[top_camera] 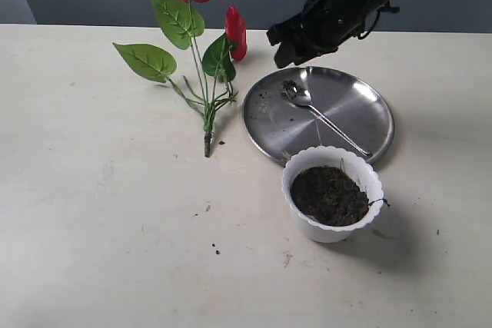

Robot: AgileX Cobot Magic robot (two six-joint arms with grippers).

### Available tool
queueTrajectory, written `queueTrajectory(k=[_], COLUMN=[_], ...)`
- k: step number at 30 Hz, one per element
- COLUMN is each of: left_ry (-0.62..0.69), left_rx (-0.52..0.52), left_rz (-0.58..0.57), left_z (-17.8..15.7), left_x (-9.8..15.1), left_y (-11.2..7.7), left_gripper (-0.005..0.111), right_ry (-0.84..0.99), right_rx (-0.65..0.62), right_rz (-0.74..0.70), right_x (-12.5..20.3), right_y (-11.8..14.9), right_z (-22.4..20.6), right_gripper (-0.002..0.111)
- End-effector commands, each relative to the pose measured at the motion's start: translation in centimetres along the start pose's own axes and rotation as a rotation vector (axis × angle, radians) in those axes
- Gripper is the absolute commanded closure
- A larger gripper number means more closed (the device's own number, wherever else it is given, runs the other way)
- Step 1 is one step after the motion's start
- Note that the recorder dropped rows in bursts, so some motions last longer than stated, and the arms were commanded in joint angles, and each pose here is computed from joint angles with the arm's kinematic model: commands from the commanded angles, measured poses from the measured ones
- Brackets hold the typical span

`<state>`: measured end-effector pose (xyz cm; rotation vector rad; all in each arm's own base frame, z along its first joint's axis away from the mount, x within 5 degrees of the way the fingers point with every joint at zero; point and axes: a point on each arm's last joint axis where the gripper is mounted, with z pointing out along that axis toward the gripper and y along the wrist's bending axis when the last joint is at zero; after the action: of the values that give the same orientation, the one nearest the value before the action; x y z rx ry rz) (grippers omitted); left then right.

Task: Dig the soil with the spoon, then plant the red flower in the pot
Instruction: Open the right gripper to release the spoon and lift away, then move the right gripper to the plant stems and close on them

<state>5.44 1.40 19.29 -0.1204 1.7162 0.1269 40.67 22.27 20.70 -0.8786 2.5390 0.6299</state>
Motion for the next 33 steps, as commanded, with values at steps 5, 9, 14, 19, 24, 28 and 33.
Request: queueTrajectory(k=[5,9,14,19,24,28,33], left_ry=[0.003,0.003,0.003,0.003,0.003,0.003,0.003], left_rx=[-0.002,-0.002,-0.002,-0.002,-0.002,-0.002,-0.002], left_rz=[-0.003,-0.003,-0.003,-0.003,-0.003,-0.003,-0.003], left_z=[0.0,0.0,0.0,0.0,0.0,0.0,0.0], left_x=[0.1,0.1,0.1,0.1,0.1,0.1,0.1], left_y=[0.0,0.0,0.0,0.0,0.0,0.0,0.0], left_gripper=[0.106,0.106,0.106,0.106,0.106,0.106,0.106], right_ry=[-0.059,-0.164,-0.193,-0.116,-0.116,-0.112,-0.157], right_rx=[-0.103,-0.068,-0.051,-0.062,-0.041,-0.024,0.013], right_rz=[-0.148,-0.180,-0.069,-0.059,-0.027,0.009,0.095], right_x=[-1.0,-1.9,-2.0,-0.9,-0.3,0.2,0.3], right_y=[6.8,9.5,9.3,8.8,8.3,7.7,6.9], right_z=[1.9,2.8,4.1,6.2,8.5,10.2,11.3], right_gripper=[0.055,0.055,0.055,0.055,0.055,0.055,0.055])
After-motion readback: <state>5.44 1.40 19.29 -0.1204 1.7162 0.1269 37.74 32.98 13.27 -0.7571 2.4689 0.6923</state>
